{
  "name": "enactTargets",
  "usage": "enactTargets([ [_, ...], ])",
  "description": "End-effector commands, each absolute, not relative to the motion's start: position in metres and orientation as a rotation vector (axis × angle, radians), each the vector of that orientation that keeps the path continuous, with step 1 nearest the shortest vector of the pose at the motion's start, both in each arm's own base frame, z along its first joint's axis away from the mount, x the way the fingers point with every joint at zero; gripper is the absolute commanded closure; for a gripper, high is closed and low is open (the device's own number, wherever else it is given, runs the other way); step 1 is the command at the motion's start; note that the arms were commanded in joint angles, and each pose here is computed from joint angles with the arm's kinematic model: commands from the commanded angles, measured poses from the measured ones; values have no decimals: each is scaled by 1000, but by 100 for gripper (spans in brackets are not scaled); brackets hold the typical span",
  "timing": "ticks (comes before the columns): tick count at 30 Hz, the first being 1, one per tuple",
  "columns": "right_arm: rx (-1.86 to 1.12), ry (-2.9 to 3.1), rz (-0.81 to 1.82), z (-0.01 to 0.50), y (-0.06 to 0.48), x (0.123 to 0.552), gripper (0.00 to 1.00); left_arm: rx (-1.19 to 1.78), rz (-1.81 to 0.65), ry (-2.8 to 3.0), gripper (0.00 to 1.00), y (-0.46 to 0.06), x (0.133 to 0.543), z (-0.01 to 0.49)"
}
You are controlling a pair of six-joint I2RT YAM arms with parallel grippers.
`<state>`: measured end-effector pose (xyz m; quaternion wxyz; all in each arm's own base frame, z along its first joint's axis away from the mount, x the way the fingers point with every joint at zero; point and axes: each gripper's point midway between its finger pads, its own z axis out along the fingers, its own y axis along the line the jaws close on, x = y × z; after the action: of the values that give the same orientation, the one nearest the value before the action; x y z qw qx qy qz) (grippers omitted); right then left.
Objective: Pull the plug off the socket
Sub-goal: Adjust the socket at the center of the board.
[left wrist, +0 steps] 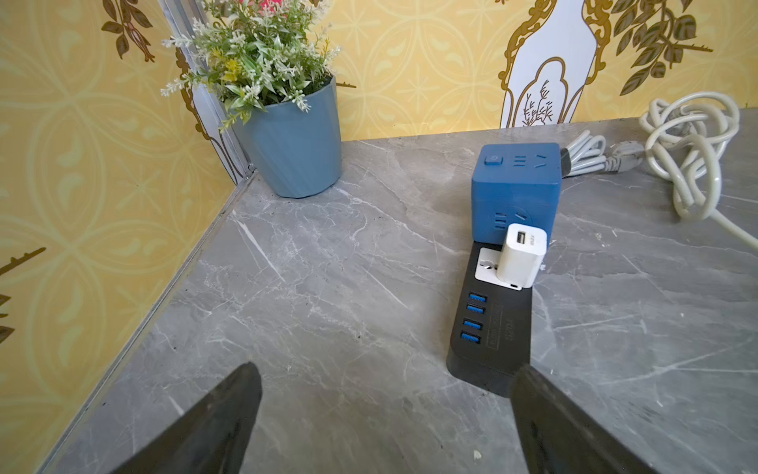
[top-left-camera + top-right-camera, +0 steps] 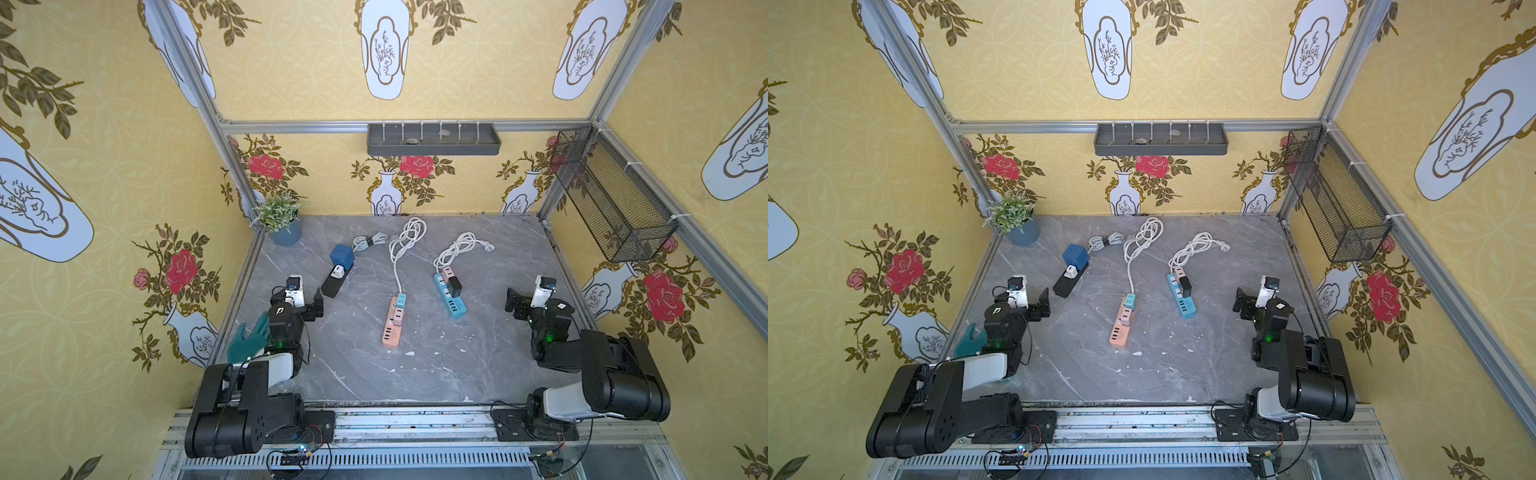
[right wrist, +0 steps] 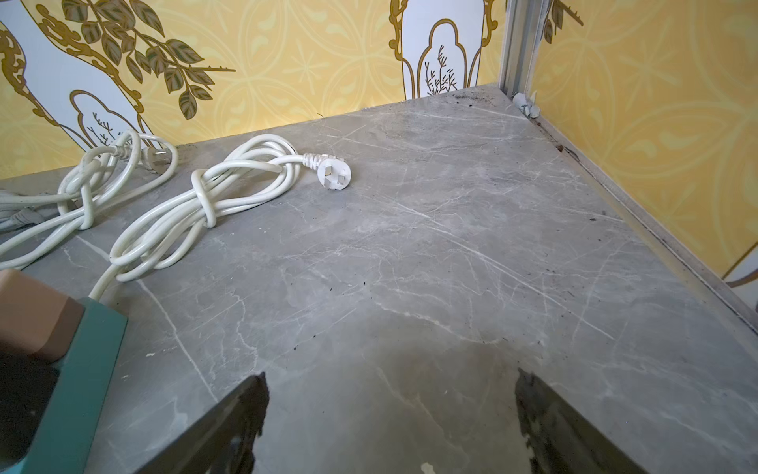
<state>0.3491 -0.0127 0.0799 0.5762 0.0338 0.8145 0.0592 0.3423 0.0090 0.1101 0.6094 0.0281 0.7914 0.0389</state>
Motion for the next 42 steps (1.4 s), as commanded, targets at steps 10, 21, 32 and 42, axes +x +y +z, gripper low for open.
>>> enactTargets([
  [10,73,1882,128,86,-14,351,2,55,90,1806,0,10,342,115],
  [21,73,1881,128,86,-14,351,2,55,90,1807,0,10,342,115],
  [32,73,1881,133,86,-13,352,2,57,90,1805,0,9,343,115],
  [42,156,1936,5,104,-25,360,2,186,13,1752,0,-12,330,138],
])
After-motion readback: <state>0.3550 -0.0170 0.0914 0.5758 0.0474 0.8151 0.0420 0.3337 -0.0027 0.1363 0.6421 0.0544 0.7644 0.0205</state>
